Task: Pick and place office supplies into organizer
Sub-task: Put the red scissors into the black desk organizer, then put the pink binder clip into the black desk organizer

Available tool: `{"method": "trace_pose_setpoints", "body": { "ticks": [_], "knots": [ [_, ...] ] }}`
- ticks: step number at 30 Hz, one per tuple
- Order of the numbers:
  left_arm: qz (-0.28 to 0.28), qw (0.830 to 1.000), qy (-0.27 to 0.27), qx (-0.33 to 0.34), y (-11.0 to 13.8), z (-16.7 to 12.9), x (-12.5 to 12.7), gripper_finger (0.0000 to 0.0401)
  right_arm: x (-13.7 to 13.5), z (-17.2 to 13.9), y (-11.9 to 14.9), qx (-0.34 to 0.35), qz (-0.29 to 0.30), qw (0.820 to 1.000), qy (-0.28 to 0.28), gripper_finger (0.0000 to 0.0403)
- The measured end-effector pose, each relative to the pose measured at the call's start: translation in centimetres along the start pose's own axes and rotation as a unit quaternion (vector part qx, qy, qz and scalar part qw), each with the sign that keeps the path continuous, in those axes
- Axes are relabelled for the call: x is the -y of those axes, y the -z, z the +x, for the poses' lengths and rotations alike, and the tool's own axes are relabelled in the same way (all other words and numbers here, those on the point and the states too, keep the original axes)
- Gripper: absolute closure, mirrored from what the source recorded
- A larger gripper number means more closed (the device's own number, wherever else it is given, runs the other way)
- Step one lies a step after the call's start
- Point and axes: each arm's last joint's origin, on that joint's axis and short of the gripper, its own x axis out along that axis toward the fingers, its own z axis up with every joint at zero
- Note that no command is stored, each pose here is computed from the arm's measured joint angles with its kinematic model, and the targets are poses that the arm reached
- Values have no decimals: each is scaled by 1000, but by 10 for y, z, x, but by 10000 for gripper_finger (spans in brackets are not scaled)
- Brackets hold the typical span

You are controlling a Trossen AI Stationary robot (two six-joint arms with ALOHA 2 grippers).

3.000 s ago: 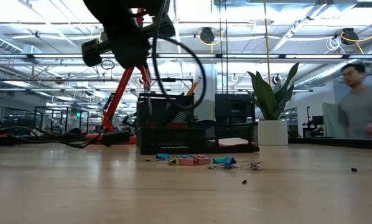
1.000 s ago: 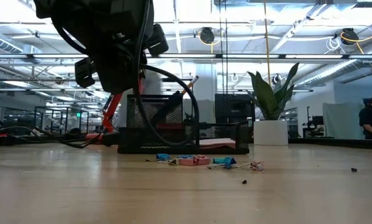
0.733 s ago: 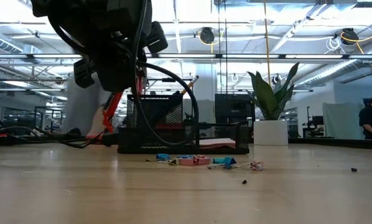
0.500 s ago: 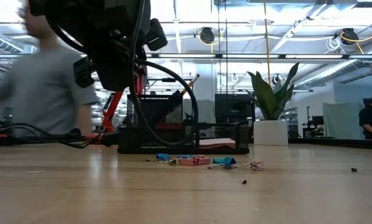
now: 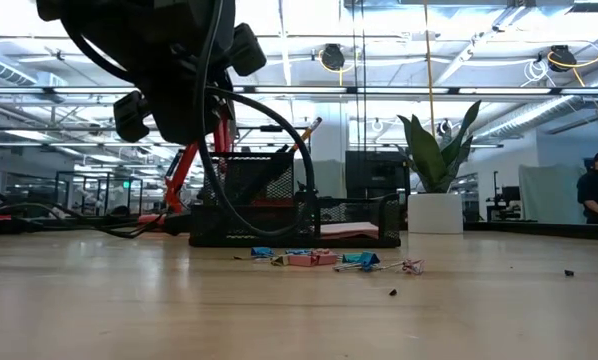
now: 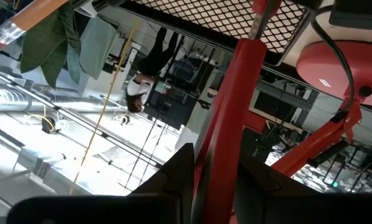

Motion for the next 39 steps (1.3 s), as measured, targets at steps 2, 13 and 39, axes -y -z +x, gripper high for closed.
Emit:
{"method": "trace_pose_setpoints", "body": {
  "ticks": [2,13,39],
  "knots": [
    [-10,1000,-3,-4,0,0,0,293,0,0,0,0,0,1000,0,222],
    [-24,999,-28,-33,2,-5,0,166,0,0,0,0,6,1000,0,222],
    [-29,995,-92,-15,28,-60,-26,178,0,0,-1,1,16,1000,-2,222]
  ]
}}
